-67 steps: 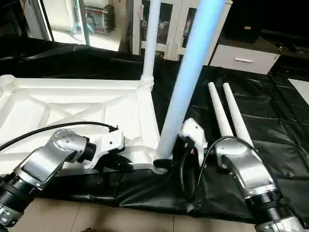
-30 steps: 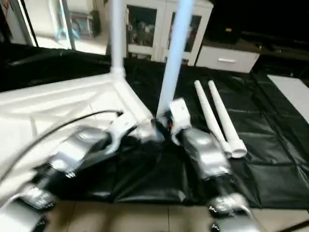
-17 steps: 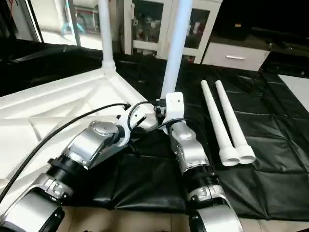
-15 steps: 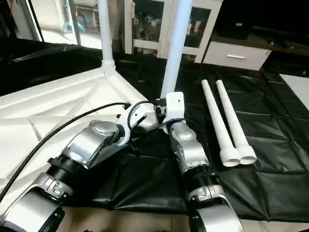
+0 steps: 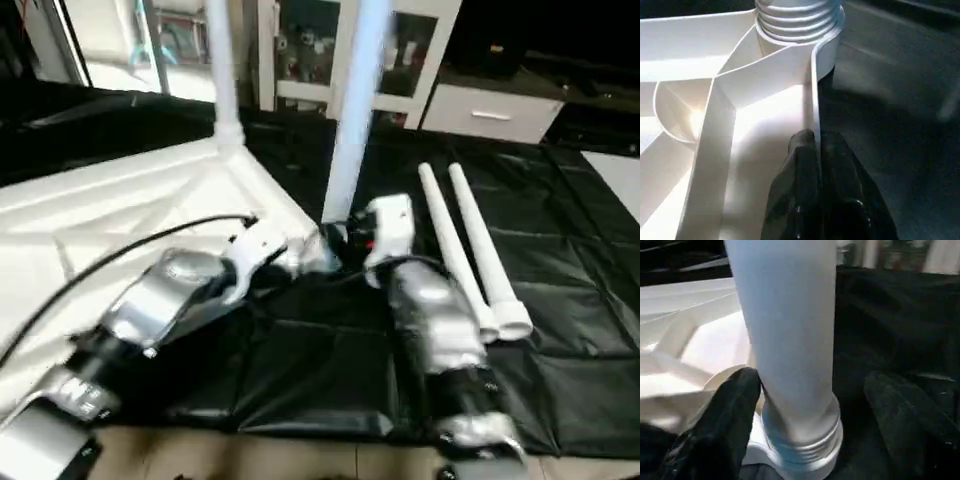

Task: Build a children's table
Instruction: Rotate leg to tighten

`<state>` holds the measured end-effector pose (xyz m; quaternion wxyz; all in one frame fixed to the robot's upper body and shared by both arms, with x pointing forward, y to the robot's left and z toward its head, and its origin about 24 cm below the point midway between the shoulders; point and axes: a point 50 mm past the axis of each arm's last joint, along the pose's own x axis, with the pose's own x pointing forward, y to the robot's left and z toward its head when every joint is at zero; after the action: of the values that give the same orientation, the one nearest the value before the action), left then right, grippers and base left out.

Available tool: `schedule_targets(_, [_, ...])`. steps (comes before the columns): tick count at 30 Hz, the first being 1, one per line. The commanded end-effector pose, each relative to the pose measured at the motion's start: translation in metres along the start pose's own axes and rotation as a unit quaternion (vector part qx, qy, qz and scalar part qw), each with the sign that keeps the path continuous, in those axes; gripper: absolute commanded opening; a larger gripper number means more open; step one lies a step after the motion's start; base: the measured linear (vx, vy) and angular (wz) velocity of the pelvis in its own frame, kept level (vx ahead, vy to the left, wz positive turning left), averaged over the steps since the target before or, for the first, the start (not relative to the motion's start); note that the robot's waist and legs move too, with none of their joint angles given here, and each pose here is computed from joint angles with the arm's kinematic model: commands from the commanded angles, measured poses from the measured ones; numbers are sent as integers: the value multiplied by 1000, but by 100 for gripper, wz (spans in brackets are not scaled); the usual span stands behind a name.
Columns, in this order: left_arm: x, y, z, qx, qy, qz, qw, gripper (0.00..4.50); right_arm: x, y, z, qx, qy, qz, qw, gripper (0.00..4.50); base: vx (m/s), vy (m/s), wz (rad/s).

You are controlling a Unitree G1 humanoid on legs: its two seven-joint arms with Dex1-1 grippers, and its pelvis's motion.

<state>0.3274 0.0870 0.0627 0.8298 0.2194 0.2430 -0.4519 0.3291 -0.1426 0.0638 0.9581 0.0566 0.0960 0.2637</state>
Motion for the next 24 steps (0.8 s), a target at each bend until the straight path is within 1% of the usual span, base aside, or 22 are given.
schedule_targets(1, [-5,-13,5,47,-28,-67,996,0,-13,-7,9,-19,-2,48,999,392,0,0,0])
schedule_targets(3, [-8,-18,3,63,-30,-96,993,0,-19,-10,11,-36,4,71,997,408,0,0,0])
schedule_targets(4, [-13,-23,1,73,-30,-131,988,0,-26,-11,11,-54,15,103,993,418,0,0,0])
schedule_targets(5, [-21,-32,0,90,-36,-182,979,0,-35,-11,10,-78,38,151,985,427,0,0,0])
schedule_targets(6, [-21,-32,0,90,-36,-182,979,0,-35,-11,10,-78,38,151,985,442,0,0,0])
schedule_targets(7, [-24,-36,-1,94,-38,-201,974,0,-39,-10,9,-87,52,175,979,442,0,0,0])
schedule_targets(8, [-26,-38,-2,89,-33,-214,972,0,-45,-9,8,-99,70,206,971,447,0,0,0])
schedule_targets(9, [-27,-38,-2,87,-31,-216,972,0,-46,-8,7,-102,74,213,969,447,0,0,0])
schedule_targets(10, [-28,-39,-3,92,-29,-219,971,0,-49,-8,6,-108,87,227,964,447,0,0,0])
schedule_targets(11, [-28,-39,-3,93,-29,-220,971,0,-50,-8,5,-110,90,229,963,447,0,0,0])
schedule_targets(13, [-28,-39,-4,96,-26,-222,970,0,-53,-7,3,-115,110,254,954,447,0,0,0])
schedule_targets(14, [-29,-39,-5,97,-25,-223,970,0,-54,-5,3,-116,114,263,951,447,0,0,0])
schedule_targets(15, [-29,-39,-5,97,-25,-223,970,0,-54,-5,3,-116,114,263,951,447,0,0,0])
schedule_targets(19, [-32,-39,-6,99,-22,-229,968,0,-57,-2,3,-115,121,299,940,447,0,0,0])
schedule_targets(20, [-32,-39,-6,99,-21,-230,968,0,-59,-1,2,-118,127,308,936,447,0,0,0])
schedule_targets(21, [-32,-39,-6,99,-21,-230,968,0,-59,-1,2,-118,127,308,936,447,0,0,0])
schedule_targets(23, [-33,-38,-7,100,-18,-229,968,0,-61,-2,-1,-123,134,317,931,447,0,0,0])
schedule_targets(24, [-33,-38,-7,100,-18,-229,968,0,-62,-2,-1,-123,136,320,930,431,0,0,0])
